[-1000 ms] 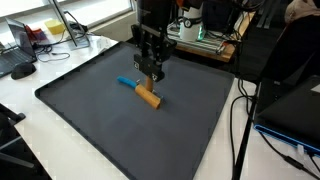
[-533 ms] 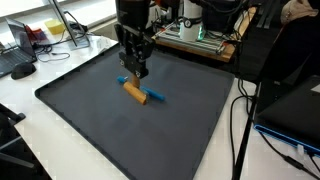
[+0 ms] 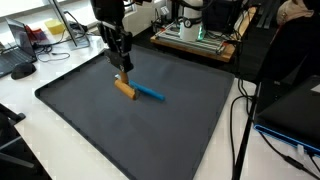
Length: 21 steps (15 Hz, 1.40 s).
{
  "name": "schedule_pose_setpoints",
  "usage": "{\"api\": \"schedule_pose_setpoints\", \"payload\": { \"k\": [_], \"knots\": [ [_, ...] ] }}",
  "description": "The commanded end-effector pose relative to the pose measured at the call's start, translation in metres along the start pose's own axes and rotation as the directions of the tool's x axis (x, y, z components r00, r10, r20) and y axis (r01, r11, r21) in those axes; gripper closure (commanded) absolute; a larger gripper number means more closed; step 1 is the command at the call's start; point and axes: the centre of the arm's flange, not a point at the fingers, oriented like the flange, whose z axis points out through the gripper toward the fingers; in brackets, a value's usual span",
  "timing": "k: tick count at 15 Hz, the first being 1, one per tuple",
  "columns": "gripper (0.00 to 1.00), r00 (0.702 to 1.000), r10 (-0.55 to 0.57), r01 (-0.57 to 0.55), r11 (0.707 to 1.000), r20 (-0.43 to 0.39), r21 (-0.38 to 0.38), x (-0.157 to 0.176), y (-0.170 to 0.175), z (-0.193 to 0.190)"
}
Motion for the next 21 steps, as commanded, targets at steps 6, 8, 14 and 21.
{"api": "schedule_pose_setpoints", "payload": {
  "k": [6, 8, 14, 21],
  "knots": [
    [0.78, 0.999, -0.025, 0.025, 1.0, 0.037, 0.005, -0.008, 0.037, -0.018],
    [0.53, 0.999, -0.022, 0.022, 1.0, 0.036, 0.014, 0.0, 0.031, -0.002],
    [0.78, 0.996, -0.051, 0.051, 0.999, 0.074, 0.0, 0.002, 0.033, 0.007],
    [0.78, 0.983, -0.112, 0.108, 0.994, 0.148, 0.031, 0.007, 0.051, 0.019]
  ]
}}
